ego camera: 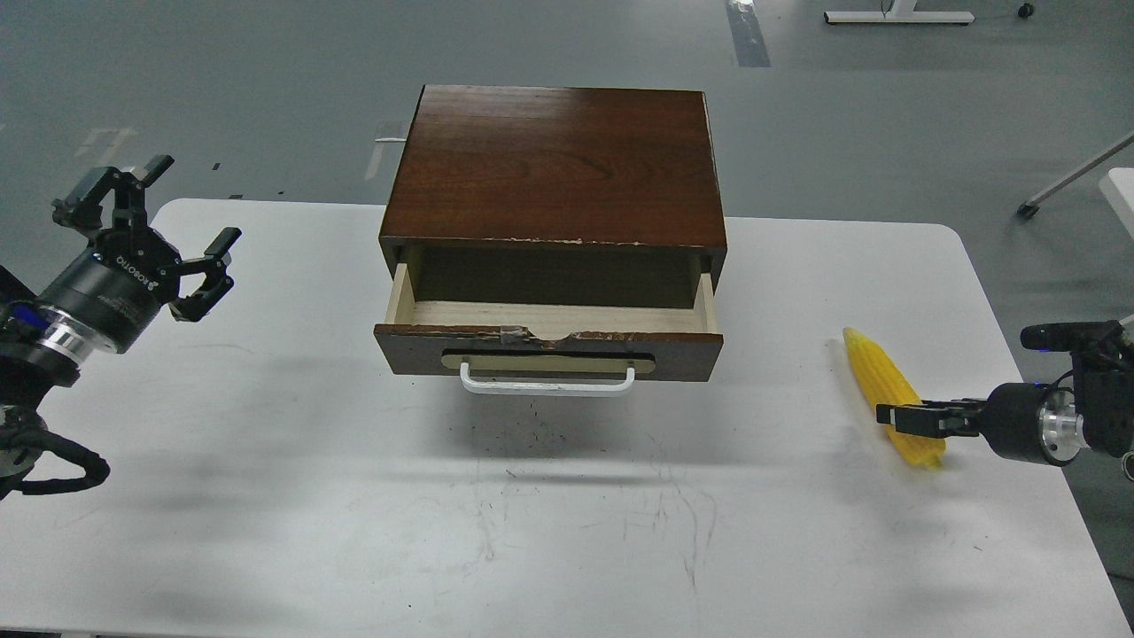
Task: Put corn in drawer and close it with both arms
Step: 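Grasp the yellow corn cob with the right gripper, then lift the corn cob and carry it over the open drawer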
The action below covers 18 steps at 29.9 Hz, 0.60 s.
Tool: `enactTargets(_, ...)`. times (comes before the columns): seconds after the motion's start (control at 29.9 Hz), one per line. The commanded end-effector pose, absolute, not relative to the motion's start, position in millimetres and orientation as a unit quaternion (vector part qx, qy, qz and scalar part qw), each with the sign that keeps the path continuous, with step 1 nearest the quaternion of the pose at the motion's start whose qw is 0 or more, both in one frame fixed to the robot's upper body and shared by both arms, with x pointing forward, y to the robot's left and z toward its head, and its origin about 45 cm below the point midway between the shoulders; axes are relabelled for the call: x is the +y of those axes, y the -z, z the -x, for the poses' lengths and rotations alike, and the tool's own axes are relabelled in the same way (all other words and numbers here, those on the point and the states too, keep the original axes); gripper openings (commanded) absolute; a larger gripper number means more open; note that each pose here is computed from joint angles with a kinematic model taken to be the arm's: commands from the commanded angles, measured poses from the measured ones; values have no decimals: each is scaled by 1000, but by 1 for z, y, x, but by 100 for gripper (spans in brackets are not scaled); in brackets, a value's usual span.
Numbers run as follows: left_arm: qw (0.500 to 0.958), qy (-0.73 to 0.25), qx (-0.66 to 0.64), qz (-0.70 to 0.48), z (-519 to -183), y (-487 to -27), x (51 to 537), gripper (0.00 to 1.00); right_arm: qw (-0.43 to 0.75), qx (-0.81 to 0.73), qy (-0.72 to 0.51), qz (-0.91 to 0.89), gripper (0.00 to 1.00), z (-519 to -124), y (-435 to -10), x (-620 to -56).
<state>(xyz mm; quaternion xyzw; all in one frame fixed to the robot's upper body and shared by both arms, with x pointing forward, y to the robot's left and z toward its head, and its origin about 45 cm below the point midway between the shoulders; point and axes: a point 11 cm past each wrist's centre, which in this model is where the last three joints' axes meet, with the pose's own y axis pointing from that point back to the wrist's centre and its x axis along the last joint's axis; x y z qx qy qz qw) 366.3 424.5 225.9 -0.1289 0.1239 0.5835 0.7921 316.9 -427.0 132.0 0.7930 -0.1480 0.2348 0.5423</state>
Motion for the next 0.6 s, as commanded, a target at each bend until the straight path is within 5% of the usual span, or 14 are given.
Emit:
enactTargets(0.0,792,-583,124,129,-366,-226,424,98,540,-149,-238,-794,22,-319,-135,-425)
enactTargets(0.23,792,-584,123,128,-366,-227,425,98,536,-165,-264,-785,17,-335,-164,-429)
enactTargets(0.57,799,-574,122,134,-367,-232,419,98,462,-193,-434,-749,20,-401,-337,-378)
